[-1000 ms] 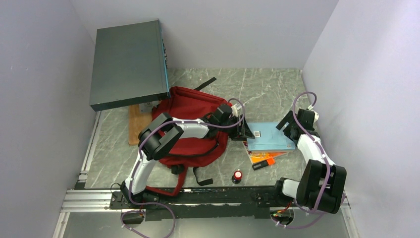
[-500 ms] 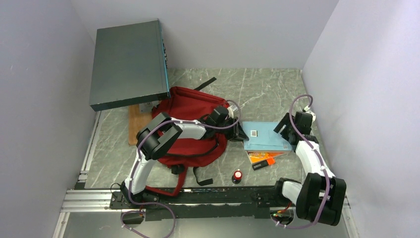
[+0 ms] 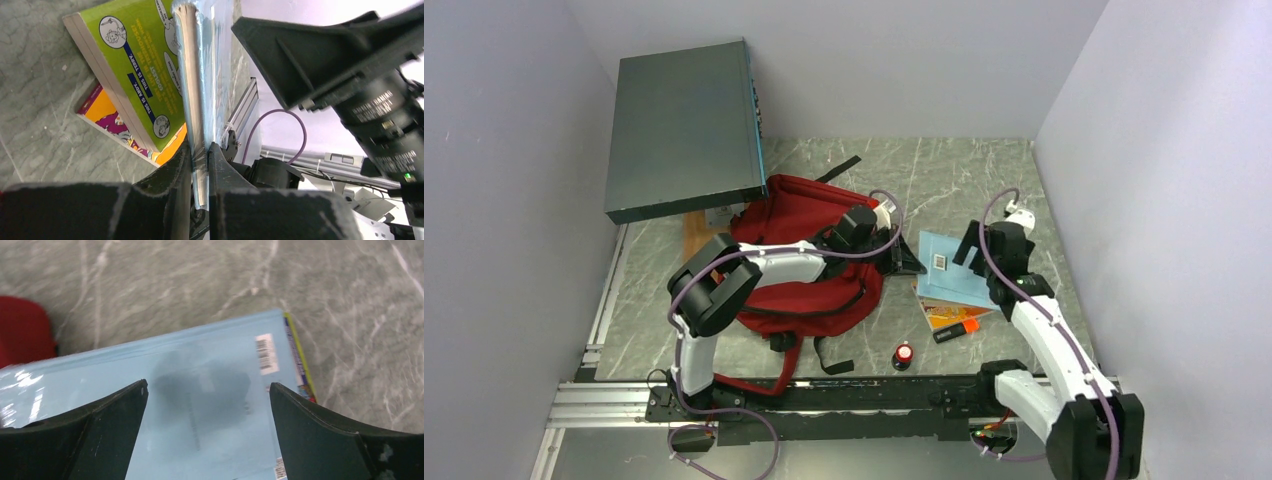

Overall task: Pack the student bag
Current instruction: Pick up the book from the center of the board.

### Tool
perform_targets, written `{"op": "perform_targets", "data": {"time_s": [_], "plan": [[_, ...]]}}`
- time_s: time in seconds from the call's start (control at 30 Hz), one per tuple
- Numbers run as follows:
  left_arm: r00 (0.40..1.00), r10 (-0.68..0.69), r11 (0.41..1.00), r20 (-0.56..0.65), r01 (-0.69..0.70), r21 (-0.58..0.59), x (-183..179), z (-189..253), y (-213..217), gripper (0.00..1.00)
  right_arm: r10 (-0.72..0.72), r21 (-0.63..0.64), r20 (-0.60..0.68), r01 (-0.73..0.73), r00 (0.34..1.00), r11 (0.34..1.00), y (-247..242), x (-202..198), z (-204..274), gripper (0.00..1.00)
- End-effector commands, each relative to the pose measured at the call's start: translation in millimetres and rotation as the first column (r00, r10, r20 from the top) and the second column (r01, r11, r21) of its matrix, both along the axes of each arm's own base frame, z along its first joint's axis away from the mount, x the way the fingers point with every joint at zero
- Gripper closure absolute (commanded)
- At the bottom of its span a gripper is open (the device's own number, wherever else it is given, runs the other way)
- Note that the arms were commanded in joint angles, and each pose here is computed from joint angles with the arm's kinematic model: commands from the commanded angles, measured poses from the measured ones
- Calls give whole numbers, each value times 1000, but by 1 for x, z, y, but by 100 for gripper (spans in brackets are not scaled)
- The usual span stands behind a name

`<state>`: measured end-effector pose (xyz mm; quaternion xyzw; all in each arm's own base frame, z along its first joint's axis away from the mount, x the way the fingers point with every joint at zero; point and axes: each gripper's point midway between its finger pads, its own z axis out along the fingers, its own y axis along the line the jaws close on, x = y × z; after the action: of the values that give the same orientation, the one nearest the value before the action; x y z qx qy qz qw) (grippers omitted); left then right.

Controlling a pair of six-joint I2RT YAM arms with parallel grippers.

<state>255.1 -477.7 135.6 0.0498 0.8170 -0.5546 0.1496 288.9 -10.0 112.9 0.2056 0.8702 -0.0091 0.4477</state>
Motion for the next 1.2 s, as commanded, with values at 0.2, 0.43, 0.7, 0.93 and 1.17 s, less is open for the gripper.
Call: {"op": "perform_targets", "data": {"time_s": [0.2,0.43,0.7,0.93,1.17], "plan": [[998,56,998,1,-56,37,21,54,26,100,348,-128,193,-328,917,936,84,-15,73,7],[995,98,994,-28,-96,54,50,60,44,100,475,-210,141,-443,869,872,125,-35,57,10],[985,142,987,-95,-134,85,70,60,65,100,512,-564,33,-407,858,718,137,-34,54,10],[983,119,991,-143,-110,70,62,63,67,100,431,-750,-11,-292,902,593,139,-15,50,13],[984,103,994,-146,-99,35,49,79,73,100,473,-771,20,-287,881,568,155,9,49,29]]}}
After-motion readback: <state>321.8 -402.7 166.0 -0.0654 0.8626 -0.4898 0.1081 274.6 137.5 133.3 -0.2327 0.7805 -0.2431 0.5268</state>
